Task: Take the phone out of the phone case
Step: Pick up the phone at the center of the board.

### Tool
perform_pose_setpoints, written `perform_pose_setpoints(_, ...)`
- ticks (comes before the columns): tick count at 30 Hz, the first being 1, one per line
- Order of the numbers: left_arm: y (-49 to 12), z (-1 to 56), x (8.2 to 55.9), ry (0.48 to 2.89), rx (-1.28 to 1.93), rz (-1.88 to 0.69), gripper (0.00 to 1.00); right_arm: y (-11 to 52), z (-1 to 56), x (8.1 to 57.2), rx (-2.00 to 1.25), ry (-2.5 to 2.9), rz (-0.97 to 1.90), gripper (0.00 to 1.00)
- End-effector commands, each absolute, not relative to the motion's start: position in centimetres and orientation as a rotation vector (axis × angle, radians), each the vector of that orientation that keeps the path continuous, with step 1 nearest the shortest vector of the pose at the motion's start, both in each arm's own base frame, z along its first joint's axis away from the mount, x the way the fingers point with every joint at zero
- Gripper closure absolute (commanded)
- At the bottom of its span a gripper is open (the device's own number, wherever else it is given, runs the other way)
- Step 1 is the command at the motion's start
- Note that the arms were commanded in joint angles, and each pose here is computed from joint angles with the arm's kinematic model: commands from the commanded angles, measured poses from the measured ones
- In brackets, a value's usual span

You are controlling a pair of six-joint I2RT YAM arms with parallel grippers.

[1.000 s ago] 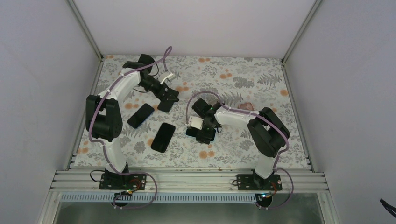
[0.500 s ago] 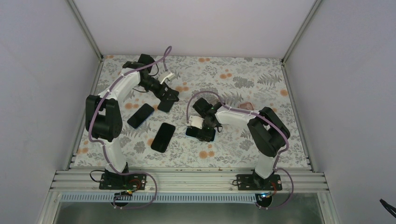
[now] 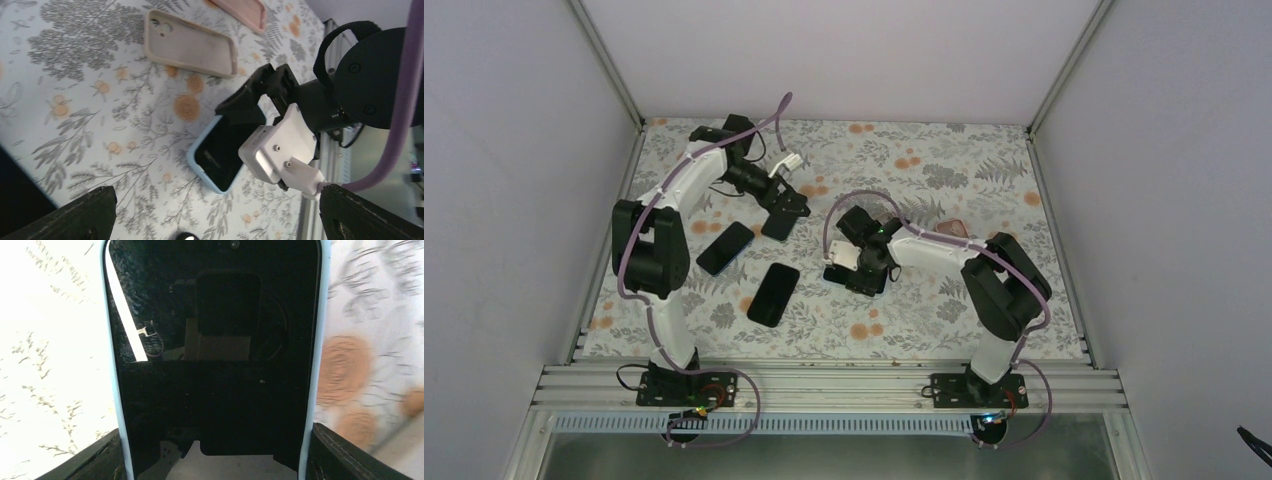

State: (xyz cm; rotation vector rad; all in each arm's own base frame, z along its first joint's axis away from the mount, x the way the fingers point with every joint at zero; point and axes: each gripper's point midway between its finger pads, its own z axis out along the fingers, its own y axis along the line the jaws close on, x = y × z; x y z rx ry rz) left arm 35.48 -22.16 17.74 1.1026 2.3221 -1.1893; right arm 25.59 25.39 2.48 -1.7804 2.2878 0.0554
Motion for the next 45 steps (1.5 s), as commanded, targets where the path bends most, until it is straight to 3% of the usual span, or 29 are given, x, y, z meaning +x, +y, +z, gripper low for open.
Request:
perform_pose_setpoints(1,-23.8,18.3,34.0,2.308,1.1,-1.427,0.0,27.2,8.3,30.5,-1.57,2.157,-0.039,0.37)
perform_pose_setpoints(19,-25.5,16.3,36.1,2.383,1.047,-1.434,0.03,32.2,17.2,36.4,-1.4,1.962,-0.04,0.44)
perform_pose_setpoints(32,-19.9,25.5,41.0,2.153,0.935,-1.373,0.0,30.1,15.7,34.9,-1.426,2.001,-0.058,0.41)
perform_pose_setpoints(45,-20.5,21.4,39.6,2.216,0.907,-1.492,0.01,32.0,21.5,37.0,-1.311,1.909,-0.011,0.44)
